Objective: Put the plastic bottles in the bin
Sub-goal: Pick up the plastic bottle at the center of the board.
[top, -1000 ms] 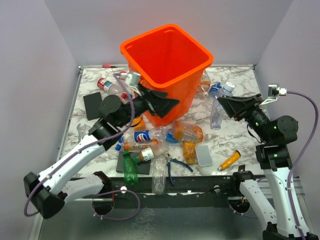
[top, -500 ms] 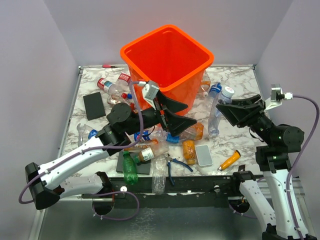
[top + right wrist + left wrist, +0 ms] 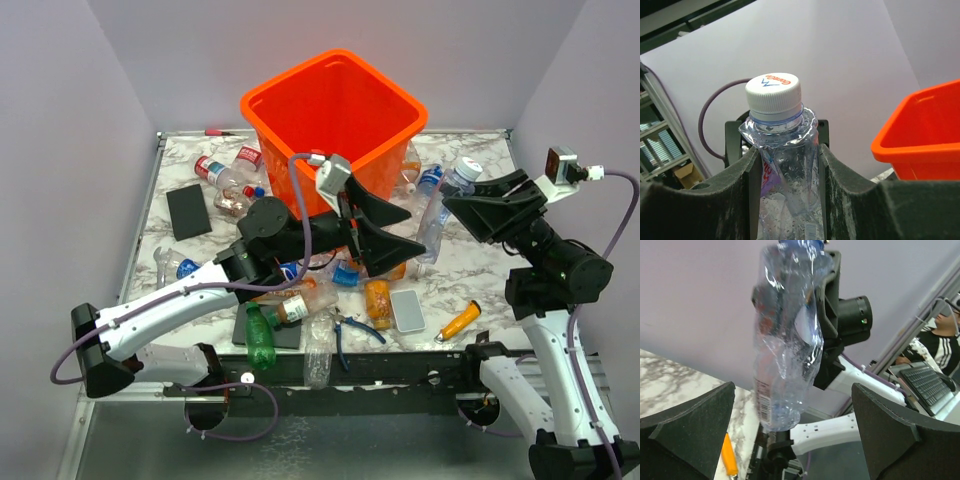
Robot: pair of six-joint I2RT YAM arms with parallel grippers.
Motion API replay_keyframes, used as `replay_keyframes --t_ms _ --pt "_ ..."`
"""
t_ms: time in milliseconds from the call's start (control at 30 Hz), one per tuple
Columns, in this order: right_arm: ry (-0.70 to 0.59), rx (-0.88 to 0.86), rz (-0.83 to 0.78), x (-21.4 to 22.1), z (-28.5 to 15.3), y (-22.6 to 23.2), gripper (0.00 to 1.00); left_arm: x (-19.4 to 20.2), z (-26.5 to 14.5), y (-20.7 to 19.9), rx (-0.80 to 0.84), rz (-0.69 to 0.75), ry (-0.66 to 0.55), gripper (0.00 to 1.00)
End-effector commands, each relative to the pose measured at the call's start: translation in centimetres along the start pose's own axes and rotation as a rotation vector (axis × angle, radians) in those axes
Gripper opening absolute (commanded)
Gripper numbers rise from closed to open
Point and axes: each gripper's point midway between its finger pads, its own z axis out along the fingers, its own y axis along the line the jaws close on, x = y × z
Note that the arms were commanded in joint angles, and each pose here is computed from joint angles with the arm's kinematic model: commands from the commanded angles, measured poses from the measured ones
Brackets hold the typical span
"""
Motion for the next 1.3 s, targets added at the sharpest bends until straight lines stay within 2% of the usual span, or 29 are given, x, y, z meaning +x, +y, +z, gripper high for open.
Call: replay_keyframes --t_ms 0,367,500,633,700,767,833,933,1000,1133,1267 --pt "-0.003 -0.122 -0.027 -1.1 0.5 3.7 0.27 0.5 1.7 -2.8 0.087 0.018 0.021 0.99" --pt "0.007 -0.114 -0.014 -0.6 0.4 3.4 0.27 2.9 3.7 -2.1 0.047 0.055 0.057 0.97" --pt "0.011 -0.102 -0.012 -0.4 0.3 3.2 0.27 3.1 3.8 -2.0 0.044 0.067 0.059 0.78" --pt "0.022 -0.094 -0.011 -0.3 0.3 3.1 0.30 3.3 3.7 -1.7 0.028 0.070 0.060 0.55" --pt "0.028 -0.082 -0.008 -0.3 0.4 3.0 0.36 3.3 3.7 -1.6 0.022 0.072 0.059 0.47" --pt "0.042 -0.068 -0.009 -0.3 0.5 2.9 0.52 3.1 3.7 -1.7 0.022 0.077 0.054 0.40" --pt "0.059 -0.060 -0.019 -0.3 0.6 3.1 0.74 3.0 3.5 -1.7 0.020 0.083 0.049 0.34" --pt "0.080 -0.033 -0.059 -0.9 1.0 3.6 0.90 2.5 3.1 -1.5 0.000 0.095 0.032 0.26" --pt "0.093 -0.015 -0.106 -1.4 1.3 4.2 0.94 2.2 2.8 -1.4 -0.016 0.100 0.022 0.21" --pt "0.089 0.041 -0.203 -3.1 1.9 5.2 0.96 2.4 1.7 -0.7 -0.065 0.124 0.044 0.10" --pt "0.092 0.140 -0.224 -4.2 2.6 3.7 0.90 3.2 0.4 0.0 -0.102 0.144 0.083 0.01"
